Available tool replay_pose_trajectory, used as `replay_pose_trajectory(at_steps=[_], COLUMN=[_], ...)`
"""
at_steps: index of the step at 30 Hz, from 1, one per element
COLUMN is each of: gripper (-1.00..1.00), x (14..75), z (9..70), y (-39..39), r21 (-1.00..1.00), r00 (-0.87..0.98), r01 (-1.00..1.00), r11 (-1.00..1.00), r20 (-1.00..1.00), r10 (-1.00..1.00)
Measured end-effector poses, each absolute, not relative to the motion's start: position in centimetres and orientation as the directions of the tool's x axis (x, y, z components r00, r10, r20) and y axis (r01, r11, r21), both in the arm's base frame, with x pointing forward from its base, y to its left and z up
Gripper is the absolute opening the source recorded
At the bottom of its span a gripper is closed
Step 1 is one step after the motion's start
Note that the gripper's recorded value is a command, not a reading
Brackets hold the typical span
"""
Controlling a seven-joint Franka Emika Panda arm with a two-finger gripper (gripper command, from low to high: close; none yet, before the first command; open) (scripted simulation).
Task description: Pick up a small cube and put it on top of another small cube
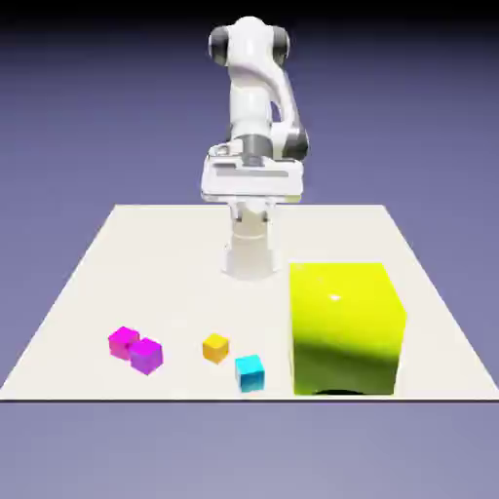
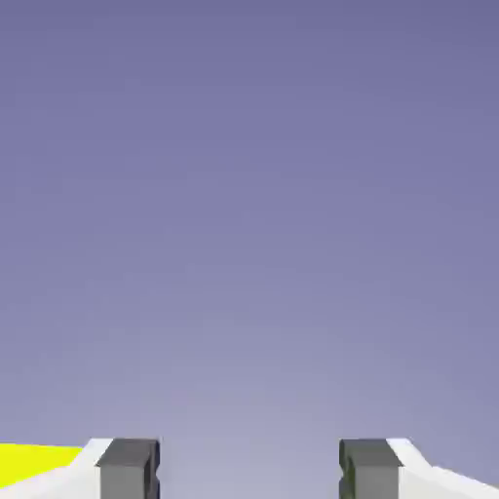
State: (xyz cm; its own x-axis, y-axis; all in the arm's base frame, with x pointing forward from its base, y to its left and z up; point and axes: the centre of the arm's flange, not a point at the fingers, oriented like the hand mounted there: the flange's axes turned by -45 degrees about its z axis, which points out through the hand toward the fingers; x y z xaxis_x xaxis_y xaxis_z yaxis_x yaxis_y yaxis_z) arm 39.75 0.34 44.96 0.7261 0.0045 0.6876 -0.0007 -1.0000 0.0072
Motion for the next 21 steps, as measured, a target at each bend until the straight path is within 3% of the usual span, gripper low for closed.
replay_pose_trajectory(at_steps=[10,21], gripper=[0.0,0.0], x=[45.6,49.5], z=[36.3,25.4], y=[-1.1,-2.6], r21=[-0.135,-0.115], r00=[0.81,0.558], r01=[-0.411,-0.824], r11=[-0.902,-0.555], r20=[0.399,0.013], r10=[-0.429,-0.83])
